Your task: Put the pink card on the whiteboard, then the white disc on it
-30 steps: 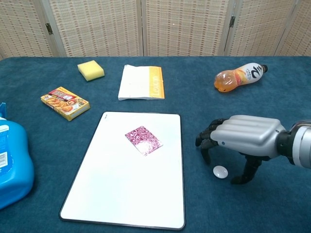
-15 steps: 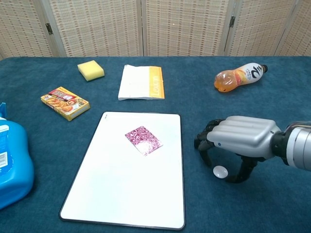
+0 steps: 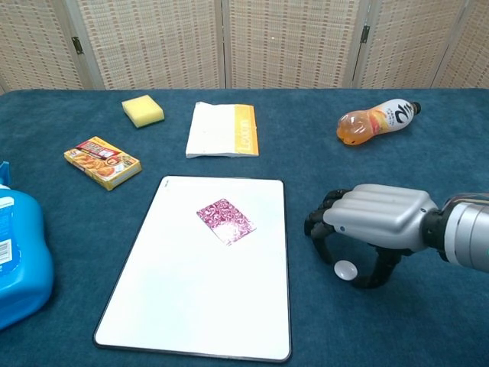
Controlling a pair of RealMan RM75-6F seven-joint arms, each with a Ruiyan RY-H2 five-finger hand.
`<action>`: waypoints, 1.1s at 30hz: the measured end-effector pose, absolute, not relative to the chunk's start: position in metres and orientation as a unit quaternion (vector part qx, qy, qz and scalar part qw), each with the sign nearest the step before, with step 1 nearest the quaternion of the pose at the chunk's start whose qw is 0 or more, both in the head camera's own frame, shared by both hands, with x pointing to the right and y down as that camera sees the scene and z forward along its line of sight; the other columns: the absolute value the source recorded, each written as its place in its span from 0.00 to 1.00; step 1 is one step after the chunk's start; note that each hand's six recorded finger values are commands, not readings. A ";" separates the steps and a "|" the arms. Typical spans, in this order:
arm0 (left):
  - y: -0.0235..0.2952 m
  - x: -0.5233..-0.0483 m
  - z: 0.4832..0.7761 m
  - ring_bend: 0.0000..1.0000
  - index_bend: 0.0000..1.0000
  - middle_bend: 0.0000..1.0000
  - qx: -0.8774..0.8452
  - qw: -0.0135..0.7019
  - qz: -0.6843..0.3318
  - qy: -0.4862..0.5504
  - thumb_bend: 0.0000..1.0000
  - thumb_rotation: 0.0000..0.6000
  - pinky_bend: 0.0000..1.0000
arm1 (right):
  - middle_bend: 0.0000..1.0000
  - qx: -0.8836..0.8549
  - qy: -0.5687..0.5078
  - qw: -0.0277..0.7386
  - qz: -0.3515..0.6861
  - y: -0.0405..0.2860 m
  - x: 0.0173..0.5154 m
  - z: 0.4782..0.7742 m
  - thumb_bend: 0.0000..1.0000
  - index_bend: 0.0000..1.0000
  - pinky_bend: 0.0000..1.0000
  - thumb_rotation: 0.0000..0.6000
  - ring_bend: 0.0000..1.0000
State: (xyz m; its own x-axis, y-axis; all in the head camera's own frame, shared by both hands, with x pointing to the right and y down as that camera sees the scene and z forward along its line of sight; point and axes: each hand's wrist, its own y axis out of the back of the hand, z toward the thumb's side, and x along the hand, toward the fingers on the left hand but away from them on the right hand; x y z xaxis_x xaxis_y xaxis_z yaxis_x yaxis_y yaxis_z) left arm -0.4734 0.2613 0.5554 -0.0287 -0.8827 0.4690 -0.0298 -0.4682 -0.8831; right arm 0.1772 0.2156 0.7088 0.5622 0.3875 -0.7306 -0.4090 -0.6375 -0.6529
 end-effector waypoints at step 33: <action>0.263 -0.476 0.549 0.00 0.06 0.00 -0.599 0.351 -0.612 0.380 0.13 1.00 0.00 | 0.25 -0.785 -0.021 0.446 0.430 0.164 0.080 0.692 0.35 0.52 0.08 1.00 0.18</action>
